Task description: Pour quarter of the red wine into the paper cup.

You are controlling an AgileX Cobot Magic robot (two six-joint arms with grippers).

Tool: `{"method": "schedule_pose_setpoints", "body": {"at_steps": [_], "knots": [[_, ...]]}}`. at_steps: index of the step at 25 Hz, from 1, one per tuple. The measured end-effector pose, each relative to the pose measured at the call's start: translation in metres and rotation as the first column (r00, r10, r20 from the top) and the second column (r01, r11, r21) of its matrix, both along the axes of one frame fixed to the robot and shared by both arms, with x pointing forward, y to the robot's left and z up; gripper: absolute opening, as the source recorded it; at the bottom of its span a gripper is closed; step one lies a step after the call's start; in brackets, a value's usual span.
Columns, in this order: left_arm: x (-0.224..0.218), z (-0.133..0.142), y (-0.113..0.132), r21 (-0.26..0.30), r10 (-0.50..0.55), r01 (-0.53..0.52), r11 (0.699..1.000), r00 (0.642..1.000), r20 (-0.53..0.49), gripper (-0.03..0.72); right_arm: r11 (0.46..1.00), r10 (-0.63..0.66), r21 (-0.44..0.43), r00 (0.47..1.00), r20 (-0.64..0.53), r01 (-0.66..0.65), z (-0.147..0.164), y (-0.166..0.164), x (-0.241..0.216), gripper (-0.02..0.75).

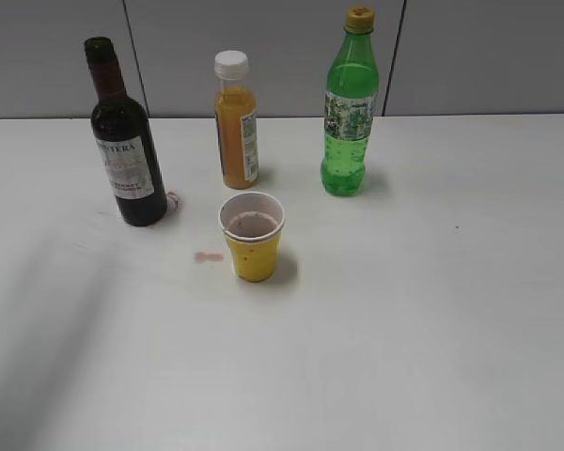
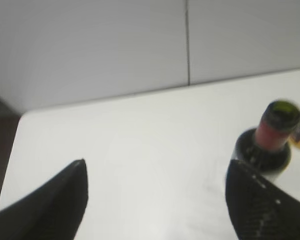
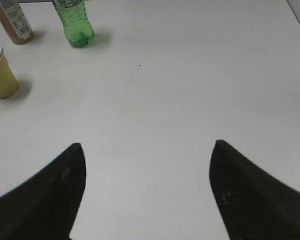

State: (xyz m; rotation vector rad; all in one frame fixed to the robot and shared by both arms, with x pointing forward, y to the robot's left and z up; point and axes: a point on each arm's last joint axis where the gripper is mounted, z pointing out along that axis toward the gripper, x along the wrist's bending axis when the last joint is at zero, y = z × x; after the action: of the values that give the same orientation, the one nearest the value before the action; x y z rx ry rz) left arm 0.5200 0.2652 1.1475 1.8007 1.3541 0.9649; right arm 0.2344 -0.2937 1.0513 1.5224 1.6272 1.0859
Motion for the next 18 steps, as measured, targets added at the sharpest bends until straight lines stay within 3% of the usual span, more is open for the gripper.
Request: {"method": "schedule_pose_setpoints", "body": {"at_steps": [3, 7, 10, 14, 18], "knots": [[-0.012, 0.001, 0.018, 0.004, 0.097, -0.099, 0.995, 0.970, -0.224, 0.627, 1.000, 0.000, 0.000, 1.000, 0.000, 0.000, 0.000, 0.000, 0.000, 0.585], [-0.032, -0.013, 0.042, 0.048, 0.203, -0.206, 0.977, 0.853, -0.480, 0.596, 1.000, 0.000, 0.000, 1.000, 0.000, 0.000, 0.000, 0.000, 0.000, 0.585], [-0.051, -0.019, 0.049, 0.061, 0.231, -0.240, 0.969, 0.786, -0.574, 0.588, 1.000, 0.000, 0.000, 1.000, 0.000, 0.000, 0.000, 0.000, 0.000, 0.585], [-0.089, -0.023, 0.044, 0.010, 0.202, -0.241, 0.970, 0.789, -0.580, 0.586, 1.000, 0.000, 0.000, 1.000, 0.000, 0.000, 0.000, 0.000, 0.000, 0.585], [-0.137, -0.033, 0.042, -0.004, 0.198, -0.237, 0.972, 0.822, -0.534, 0.585, 1.000, 0.000, 0.001, 1.000, 0.000, 0.000, 0.000, 0.000, 0.000, 0.585]]}}
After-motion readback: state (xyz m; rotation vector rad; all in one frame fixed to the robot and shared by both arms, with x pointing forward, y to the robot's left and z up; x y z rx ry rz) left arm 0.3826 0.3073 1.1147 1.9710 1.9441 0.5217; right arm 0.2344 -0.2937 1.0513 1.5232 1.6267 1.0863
